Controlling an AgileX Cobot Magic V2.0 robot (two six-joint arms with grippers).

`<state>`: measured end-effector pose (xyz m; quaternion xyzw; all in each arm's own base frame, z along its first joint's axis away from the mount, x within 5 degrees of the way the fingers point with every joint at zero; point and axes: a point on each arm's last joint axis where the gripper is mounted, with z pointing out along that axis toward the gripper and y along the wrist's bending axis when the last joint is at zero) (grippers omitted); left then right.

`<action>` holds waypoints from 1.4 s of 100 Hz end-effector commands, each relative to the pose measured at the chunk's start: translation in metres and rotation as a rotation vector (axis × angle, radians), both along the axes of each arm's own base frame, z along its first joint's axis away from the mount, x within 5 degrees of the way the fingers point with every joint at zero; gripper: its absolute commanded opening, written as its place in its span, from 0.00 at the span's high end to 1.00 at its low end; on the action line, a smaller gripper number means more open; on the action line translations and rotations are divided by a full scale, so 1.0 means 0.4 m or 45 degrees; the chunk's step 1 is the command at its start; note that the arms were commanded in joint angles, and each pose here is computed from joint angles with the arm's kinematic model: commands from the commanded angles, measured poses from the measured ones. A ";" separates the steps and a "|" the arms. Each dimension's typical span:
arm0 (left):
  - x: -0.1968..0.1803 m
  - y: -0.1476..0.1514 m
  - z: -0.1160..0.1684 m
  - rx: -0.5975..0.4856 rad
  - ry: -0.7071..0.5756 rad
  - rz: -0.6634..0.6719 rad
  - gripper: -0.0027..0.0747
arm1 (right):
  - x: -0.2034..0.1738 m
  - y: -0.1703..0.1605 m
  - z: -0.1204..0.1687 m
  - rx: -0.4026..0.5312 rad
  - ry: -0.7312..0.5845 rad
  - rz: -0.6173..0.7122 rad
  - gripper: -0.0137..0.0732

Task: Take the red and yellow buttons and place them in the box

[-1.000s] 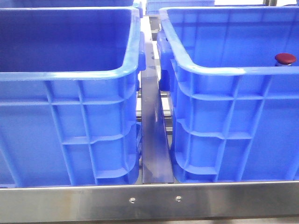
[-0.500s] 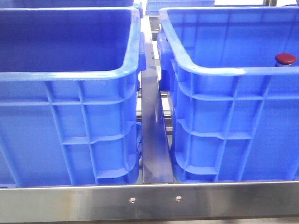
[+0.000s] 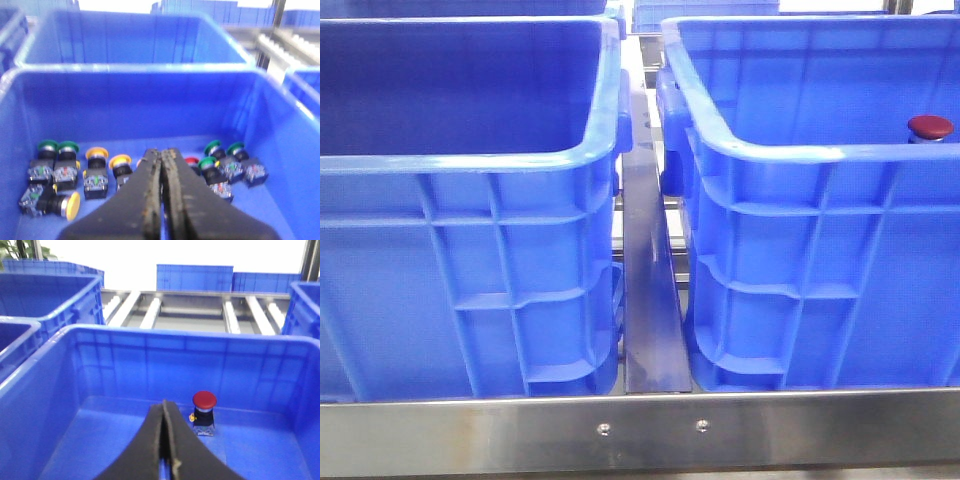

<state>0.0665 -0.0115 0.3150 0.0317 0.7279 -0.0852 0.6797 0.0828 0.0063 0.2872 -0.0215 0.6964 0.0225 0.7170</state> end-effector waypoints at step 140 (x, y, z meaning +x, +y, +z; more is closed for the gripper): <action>-0.061 0.013 -0.006 -0.016 -0.232 0.032 0.99 | -0.087 0.003 -0.030 -0.010 -0.222 -0.014 0.92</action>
